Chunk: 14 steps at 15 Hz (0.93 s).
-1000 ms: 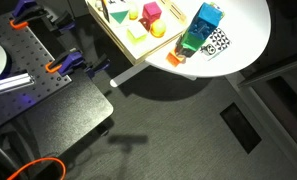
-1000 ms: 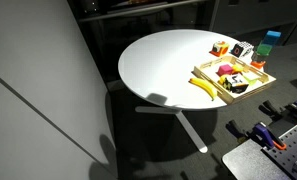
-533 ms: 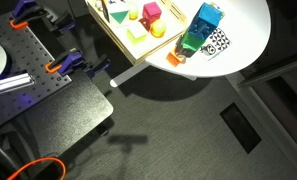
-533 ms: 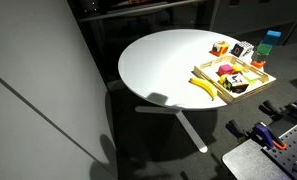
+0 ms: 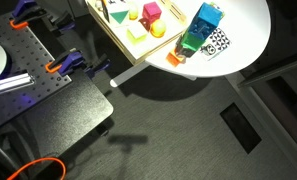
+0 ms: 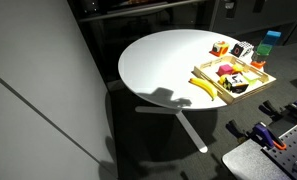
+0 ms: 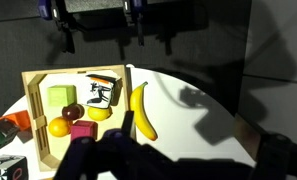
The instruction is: Put the banana on the tray
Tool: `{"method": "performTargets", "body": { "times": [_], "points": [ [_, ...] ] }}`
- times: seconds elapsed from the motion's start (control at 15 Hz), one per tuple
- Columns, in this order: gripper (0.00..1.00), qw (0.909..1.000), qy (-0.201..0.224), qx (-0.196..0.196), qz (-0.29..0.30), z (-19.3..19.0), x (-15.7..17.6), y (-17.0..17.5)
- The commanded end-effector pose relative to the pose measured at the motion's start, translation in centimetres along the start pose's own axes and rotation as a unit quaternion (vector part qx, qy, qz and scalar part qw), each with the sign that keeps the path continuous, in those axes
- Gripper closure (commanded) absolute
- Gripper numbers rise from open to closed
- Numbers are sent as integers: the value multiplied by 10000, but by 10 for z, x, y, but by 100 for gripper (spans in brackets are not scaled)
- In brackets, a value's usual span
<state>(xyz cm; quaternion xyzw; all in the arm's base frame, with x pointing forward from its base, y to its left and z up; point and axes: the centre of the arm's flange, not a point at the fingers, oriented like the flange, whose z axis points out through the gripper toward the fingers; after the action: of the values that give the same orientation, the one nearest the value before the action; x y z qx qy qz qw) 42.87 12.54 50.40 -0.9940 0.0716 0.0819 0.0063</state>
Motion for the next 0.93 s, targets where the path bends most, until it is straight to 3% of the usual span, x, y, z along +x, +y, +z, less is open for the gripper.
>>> {"method": "performTargets", "body": {
  "times": [0.0, 0.4, 0.87],
  "points": [
    [0, 9991, 324, -1, -280, 19, 16, 7],
    [0, 9951, 789, -51, -597, 45, 35, 14],
    [0, 9963, 687, -69, -512, 45, 35, 11]
  ]
}}
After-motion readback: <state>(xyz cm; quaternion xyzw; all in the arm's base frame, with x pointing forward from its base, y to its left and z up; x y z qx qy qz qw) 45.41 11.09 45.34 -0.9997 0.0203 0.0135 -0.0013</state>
